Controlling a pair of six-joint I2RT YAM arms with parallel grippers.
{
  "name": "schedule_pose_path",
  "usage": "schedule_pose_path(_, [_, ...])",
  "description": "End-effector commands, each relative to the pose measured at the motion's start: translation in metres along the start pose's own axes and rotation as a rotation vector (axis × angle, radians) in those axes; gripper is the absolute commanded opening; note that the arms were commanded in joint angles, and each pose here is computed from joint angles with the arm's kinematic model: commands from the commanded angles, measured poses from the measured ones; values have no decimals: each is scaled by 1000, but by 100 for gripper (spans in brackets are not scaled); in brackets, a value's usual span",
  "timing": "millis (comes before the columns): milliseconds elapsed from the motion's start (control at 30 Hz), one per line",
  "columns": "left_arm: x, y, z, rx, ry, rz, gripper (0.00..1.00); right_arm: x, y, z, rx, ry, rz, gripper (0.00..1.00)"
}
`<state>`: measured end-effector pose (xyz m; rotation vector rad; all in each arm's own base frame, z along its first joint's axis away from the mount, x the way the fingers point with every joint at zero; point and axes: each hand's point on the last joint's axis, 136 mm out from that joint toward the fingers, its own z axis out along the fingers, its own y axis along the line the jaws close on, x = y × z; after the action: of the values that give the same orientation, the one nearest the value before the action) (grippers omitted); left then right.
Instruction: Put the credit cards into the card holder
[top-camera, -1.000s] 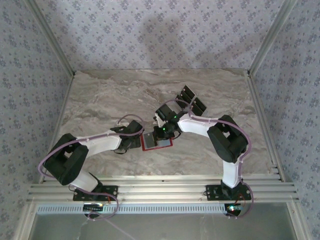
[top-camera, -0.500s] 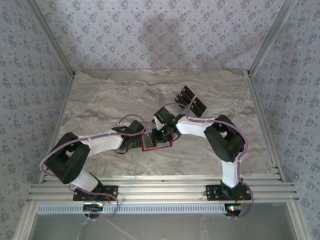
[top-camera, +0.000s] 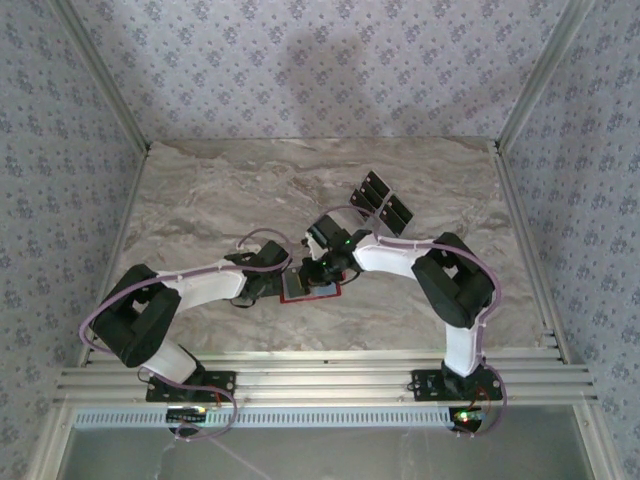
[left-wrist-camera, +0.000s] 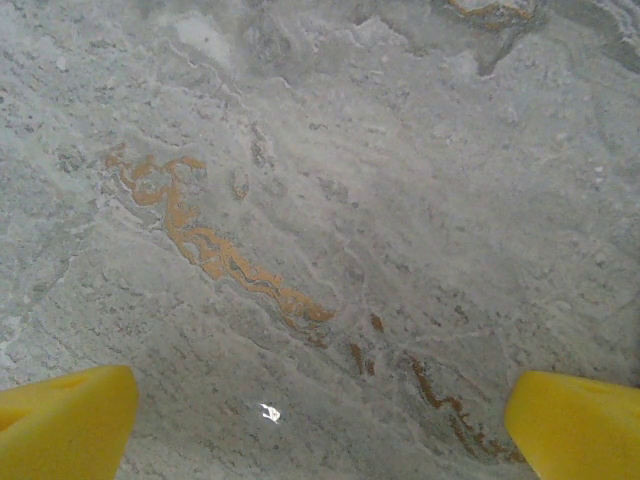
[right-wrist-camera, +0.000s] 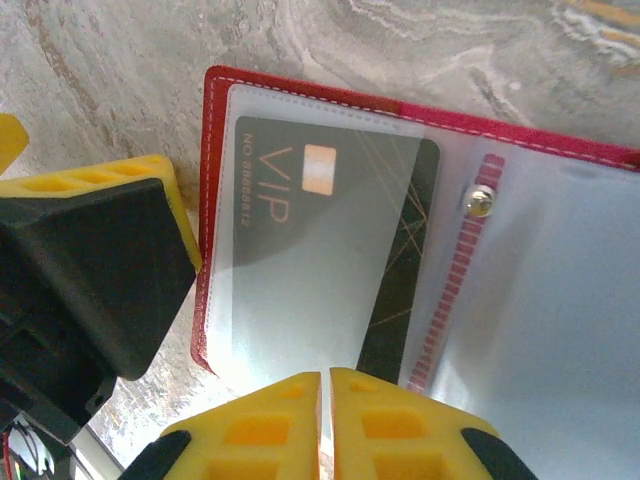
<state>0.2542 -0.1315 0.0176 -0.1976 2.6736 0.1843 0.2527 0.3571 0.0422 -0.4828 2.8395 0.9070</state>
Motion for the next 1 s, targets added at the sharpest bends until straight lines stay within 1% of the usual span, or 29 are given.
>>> schedule_pose_path(0, [17,-23,14,76,63,19,100,6,-10,-8,48,2,7,13])
schedule_pose_path(433, [18,-23,13,75,62,22,100,17,-28,4,95,37,23,12])
schedule_pose_path(667, [19,-24,14,76,66,23,100,18,-23,8,73,49,22,12])
schedule_pose_path(967, [21,-26,15,79,69,25,100,13,-9,13,6,52,34,11])
